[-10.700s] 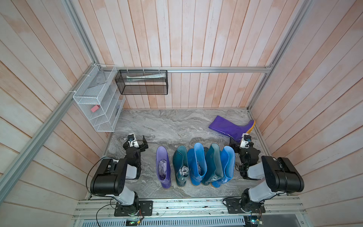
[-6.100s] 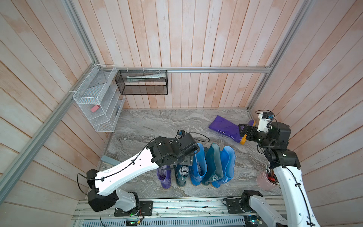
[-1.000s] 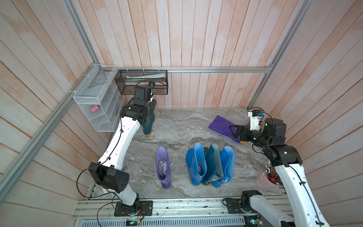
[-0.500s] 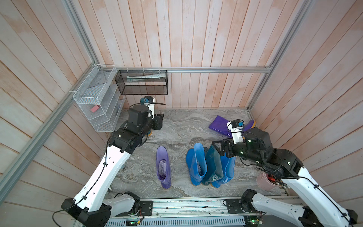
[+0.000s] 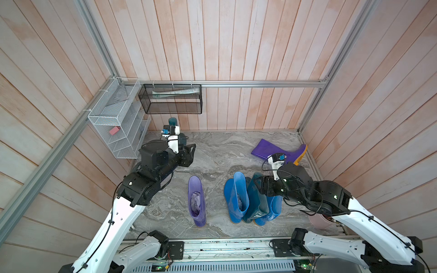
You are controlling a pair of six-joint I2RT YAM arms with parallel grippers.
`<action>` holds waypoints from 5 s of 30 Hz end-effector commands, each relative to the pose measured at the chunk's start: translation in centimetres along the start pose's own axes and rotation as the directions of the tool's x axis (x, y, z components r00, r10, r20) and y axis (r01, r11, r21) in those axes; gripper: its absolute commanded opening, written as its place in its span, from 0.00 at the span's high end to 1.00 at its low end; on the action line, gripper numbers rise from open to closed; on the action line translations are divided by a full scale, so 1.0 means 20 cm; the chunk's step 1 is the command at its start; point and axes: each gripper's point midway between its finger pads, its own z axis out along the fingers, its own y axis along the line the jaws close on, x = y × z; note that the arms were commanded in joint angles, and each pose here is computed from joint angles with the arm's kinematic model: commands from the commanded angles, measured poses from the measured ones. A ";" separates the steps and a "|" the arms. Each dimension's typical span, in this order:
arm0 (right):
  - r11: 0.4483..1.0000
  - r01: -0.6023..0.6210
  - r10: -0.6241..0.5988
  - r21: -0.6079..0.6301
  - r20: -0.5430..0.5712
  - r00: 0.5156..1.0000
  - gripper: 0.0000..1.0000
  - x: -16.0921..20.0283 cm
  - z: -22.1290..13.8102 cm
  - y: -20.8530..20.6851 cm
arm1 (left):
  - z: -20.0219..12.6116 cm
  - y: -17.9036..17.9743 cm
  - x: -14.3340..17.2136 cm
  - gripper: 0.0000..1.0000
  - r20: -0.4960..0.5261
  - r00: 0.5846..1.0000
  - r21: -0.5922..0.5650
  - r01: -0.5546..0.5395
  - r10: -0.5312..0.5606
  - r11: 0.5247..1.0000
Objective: Match and arrange rain boots in pairs
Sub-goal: Pick up the rain boot at the center of the board, then place the rain boot at the center of the board, then pick up the rain boot at the center of the board.
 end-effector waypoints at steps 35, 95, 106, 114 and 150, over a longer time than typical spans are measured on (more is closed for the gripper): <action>0.994 0.108 -0.108 0.005 0.108 0.988 0.99 -0.26 0.04 0.12 | -0.05 -0.13 -0.07 0.42 -0.017 1.000 0.110 0.013 -0.011 0.994; 0.967 0.137 -0.111 -0.215 0.130 0.985 1.00 -1.23 1.16 0.41 | 0.44 -0.03 0.13 0.40 -0.263 0.964 -0.030 -0.035 0.025 0.999; 0.962 0.109 -0.085 -0.249 0.105 0.991 0.90 -1.20 1.24 0.42 | 0.46 -0.04 0.10 0.36 -0.253 0.967 -0.040 0.025 -0.035 0.999; 0.957 0.109 -0.079 -0.268 0.122 0.989 0.73 -1.24 1.16 0.40 | 0.54 -0.12 0.08 0.36 -0.261 0.964 -0.033 0.031 -0.039 0.999; 0.992 -0.019 0.049 -0.126 0.238 0.970 0.46 -0.80 0.29 -0.23 | 1.17 -0.18 0.16 0.28 -0.223 0.956 -0.154 -0.225 0.188 0.962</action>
